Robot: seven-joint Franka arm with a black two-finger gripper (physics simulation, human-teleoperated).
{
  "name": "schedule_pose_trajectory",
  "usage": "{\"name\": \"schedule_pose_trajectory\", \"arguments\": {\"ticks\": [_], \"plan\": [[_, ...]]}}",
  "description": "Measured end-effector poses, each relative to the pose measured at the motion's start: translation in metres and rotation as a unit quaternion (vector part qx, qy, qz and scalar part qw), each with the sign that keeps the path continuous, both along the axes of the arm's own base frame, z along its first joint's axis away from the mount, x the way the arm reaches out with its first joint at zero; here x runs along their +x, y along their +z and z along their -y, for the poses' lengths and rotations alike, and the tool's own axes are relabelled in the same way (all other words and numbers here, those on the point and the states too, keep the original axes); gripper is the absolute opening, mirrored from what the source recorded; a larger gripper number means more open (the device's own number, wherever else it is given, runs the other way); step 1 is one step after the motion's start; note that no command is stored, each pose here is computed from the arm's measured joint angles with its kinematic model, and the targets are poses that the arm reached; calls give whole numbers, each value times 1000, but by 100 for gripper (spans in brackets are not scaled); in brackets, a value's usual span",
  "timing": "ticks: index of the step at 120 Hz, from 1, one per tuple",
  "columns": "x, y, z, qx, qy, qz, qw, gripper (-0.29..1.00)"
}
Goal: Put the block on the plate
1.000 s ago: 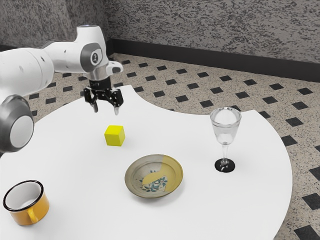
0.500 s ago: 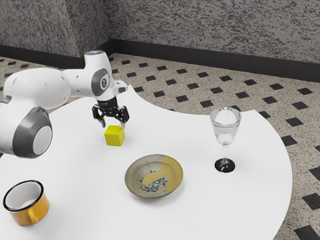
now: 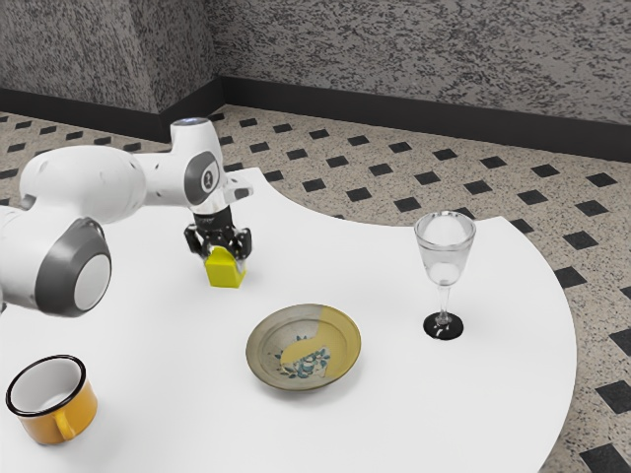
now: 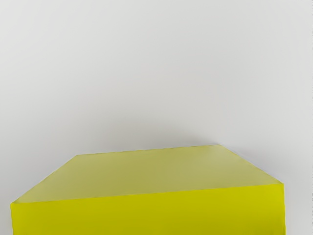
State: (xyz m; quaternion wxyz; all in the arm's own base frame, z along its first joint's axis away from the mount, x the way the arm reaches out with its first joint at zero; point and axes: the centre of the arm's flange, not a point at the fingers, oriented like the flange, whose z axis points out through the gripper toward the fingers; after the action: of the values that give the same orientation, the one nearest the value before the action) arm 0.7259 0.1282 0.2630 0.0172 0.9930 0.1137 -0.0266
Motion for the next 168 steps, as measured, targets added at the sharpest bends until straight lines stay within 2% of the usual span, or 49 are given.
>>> {"name": "schedule_pose_trajectory", "arguments": {"ticks": [18,47,82,104,125,144,168], "plan": [[0,5,0,-1,2,2,1000,44],[-11,53,6,-13,1,9,1000,42],[-58,94,104,-44,-57,-10,997,41],[-90,94,150,-59,-90,-32,994,40],[-117,95,194,-57,-131,-45,989,40],[-126,86,238,-57,-171,-55,982,40],[-123,43,259,-47,-185,-73,979,40]]}}
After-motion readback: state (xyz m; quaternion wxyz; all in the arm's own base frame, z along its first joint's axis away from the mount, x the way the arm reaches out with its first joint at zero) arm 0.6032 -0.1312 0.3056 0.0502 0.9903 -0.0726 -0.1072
